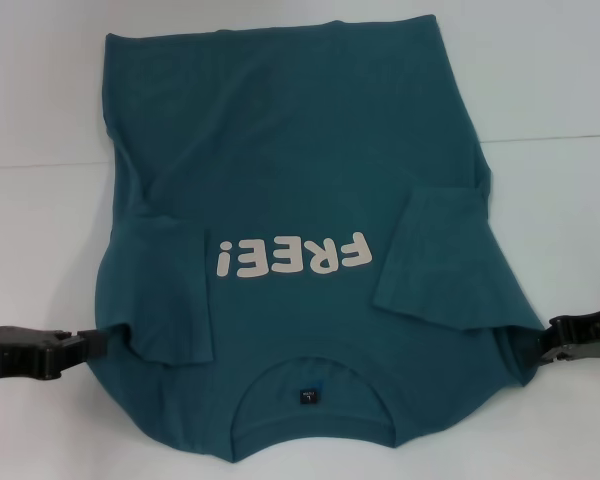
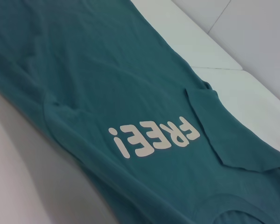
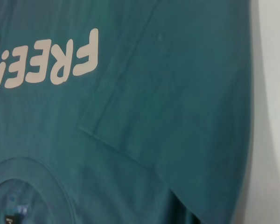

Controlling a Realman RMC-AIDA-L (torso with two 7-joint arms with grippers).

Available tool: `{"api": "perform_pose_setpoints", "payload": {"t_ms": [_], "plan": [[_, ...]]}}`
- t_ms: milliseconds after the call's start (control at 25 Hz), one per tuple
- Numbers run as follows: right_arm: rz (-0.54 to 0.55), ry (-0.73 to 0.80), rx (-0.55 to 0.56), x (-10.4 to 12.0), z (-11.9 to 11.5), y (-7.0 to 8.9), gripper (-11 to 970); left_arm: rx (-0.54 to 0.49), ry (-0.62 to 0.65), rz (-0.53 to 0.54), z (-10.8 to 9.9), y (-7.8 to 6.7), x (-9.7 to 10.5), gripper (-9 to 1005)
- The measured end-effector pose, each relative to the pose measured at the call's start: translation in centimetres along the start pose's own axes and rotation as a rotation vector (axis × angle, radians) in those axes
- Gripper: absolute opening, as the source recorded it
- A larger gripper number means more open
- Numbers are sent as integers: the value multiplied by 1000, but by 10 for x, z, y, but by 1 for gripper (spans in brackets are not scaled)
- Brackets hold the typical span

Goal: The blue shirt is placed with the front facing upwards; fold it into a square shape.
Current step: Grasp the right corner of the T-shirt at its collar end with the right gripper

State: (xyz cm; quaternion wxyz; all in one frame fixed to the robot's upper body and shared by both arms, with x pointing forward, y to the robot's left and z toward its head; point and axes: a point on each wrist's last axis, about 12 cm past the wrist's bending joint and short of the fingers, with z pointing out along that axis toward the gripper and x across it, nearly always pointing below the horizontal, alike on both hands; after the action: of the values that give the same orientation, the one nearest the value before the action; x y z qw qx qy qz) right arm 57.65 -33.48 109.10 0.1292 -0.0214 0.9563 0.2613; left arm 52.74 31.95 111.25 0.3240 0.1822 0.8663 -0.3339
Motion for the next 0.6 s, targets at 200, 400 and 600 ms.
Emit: {"api": "perform_pose_setpoints", "payload": {"t_ms": [200, 400, 600], "plan": [[-17, -2, 8, -1, -1, 0, 35, 0, 0, 0, 0, 0, 0, 34], [-22, 2, 18, 0, -3, -2, 22, 0, 0, 0, 0, 0, 0, 34], [-21, 6, 15, 0, -11, -5, 22, 1, 2, 0, -1, 0, 0, 34]]}}
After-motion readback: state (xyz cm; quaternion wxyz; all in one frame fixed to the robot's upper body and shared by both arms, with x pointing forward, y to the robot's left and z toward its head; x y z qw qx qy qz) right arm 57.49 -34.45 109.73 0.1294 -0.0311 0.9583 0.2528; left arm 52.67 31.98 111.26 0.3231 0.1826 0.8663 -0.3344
